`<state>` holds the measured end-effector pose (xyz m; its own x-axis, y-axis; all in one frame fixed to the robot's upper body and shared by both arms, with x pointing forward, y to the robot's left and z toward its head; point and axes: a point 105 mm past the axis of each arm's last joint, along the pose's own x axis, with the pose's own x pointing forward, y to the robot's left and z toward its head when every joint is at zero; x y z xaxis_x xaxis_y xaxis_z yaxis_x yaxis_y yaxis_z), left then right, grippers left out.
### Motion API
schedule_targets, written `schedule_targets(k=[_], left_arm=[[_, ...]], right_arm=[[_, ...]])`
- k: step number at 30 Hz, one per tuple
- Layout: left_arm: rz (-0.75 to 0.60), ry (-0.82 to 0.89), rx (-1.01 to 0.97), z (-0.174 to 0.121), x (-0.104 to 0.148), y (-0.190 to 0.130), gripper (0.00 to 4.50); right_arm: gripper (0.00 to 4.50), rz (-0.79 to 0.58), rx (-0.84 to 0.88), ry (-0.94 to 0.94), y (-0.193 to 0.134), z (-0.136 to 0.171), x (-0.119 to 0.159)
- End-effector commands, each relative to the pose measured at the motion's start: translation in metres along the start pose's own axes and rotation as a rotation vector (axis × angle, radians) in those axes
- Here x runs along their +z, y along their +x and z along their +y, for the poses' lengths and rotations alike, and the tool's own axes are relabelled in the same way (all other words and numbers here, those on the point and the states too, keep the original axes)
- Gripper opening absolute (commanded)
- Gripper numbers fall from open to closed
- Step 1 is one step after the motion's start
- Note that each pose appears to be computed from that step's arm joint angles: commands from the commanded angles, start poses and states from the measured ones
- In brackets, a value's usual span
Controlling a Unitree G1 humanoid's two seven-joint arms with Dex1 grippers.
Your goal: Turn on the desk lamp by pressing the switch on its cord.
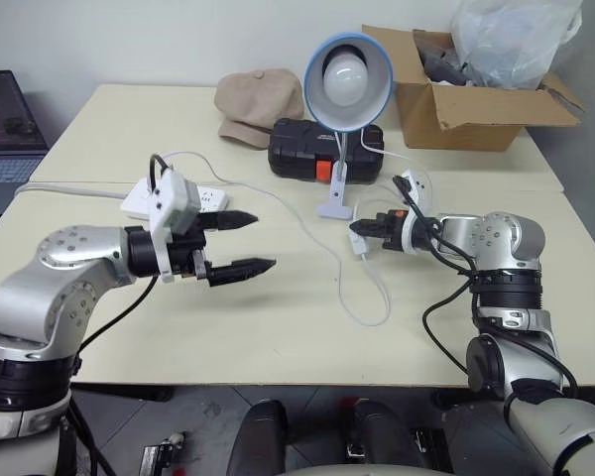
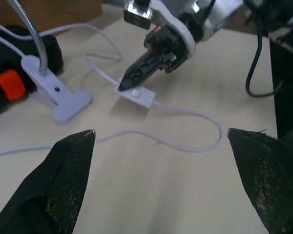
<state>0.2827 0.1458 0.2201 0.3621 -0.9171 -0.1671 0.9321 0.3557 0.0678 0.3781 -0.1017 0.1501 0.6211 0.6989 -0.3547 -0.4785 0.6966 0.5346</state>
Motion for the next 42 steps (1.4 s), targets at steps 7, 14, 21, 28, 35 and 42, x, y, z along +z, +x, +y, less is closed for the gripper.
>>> schedule_targets(k=[7,14,21,28,35,42], left_arm=[[-0.096,-0.202,-0.150,-0.014,0.007,0.032,4.50],[-0.150,-0.318,-0.197,-0.013,0.006,0.048,4.50],[-0.228,-0.405,-0.255,-0.018,0.012,0.055,4.50],[-0.294,-0.461,-0.273,-0.016,0.019,0.059,4.50],[-0.272,-0.455,-0.328,-0.027,0.018,0.065,4.50],[-0.269,-0.461,-0.356,-0.031,0.018,0.067,4.50]], right_arm=[[0.39,-0.224,0.262,-0.149,-0.038,0.059,0.033],[0.39,-0.243,0.424,-0.240,-0.052,0.093,0.025],[0.39,-0.213,0.552,-0.283,-0.062,0.117,0.014],[0.39,-0.184,0.637,-0.254,-0.069,0.128,0.008],[0.39,-0.180,0.657,-0.233,-0.073,0.131,0.009],[0.39,-0.171,0.669,-0.228,-0.073,0.135,0.007]])
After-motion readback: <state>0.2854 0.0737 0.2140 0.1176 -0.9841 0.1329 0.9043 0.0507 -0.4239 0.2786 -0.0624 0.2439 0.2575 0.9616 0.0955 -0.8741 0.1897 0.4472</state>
